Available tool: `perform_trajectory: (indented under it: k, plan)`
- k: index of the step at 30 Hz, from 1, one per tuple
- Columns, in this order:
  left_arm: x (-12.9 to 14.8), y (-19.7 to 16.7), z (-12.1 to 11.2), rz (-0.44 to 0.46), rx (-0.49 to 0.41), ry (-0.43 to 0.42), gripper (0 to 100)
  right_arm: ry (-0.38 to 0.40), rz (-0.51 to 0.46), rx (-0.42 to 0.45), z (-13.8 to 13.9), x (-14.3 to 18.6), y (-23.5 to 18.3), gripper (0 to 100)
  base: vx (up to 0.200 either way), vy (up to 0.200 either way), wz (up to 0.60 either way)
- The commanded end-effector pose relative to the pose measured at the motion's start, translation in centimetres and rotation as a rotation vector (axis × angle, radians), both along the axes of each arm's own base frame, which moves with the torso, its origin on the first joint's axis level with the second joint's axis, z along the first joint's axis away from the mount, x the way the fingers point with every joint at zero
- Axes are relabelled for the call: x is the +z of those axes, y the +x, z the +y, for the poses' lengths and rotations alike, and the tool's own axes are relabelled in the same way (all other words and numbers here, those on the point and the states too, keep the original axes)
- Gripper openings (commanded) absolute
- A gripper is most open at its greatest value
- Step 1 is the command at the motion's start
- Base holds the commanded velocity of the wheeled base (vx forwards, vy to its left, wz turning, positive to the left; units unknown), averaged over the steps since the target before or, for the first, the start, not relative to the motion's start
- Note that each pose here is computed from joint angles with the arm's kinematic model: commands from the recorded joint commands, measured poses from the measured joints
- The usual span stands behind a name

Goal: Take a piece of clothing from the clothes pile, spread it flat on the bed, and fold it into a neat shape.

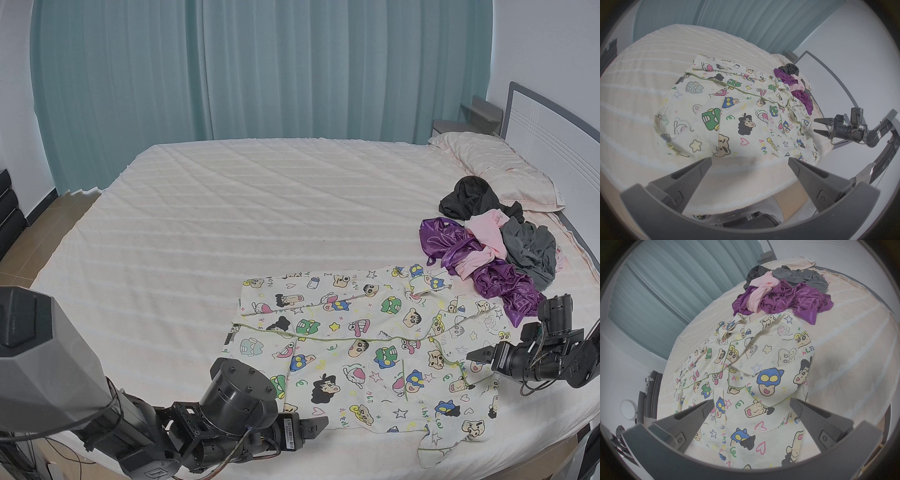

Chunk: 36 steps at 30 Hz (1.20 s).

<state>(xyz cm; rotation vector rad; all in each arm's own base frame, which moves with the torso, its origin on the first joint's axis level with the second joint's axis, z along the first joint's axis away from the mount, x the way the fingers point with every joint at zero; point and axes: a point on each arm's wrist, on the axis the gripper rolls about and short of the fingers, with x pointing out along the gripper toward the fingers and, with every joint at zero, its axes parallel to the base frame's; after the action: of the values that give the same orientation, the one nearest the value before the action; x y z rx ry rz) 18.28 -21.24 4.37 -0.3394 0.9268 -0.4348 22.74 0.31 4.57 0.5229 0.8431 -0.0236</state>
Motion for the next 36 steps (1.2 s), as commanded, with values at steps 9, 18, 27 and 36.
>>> perform_trajectory:
  k: [9, 18, 27, 36]
  plan:
    - [0.5, -0.9, 1.0, 0.040, 0.054, -0.037, 100, 0.009, 0.004, 0.007, 0.0, -0.1, 0.0, 100, 0.000, 0.000, 0.00]
    - [0.3, 3.7, 1.6, 0.108, 0.326, -0.174, 100, 0.011, 0.003, 0.007, 0.0, -0.1, 0.0, 100, 0.000, 0.000, 0.00]
    - [-2.2, 6.1, 0.8, 0.183, 0.486, -0.149, 100, 0.011, 0.004, 0.007, 0.0, -0.1, 0.0, 100, 0.000, 0.000, 0.00]
    - [-2.2, 6.7, 0.8, 0.149, 0.549, -0.137, 100, 0.012, 0.006, 0.004, 0.0, -0.1, 0.0, 100, 0.000, 0.000, 0.00]
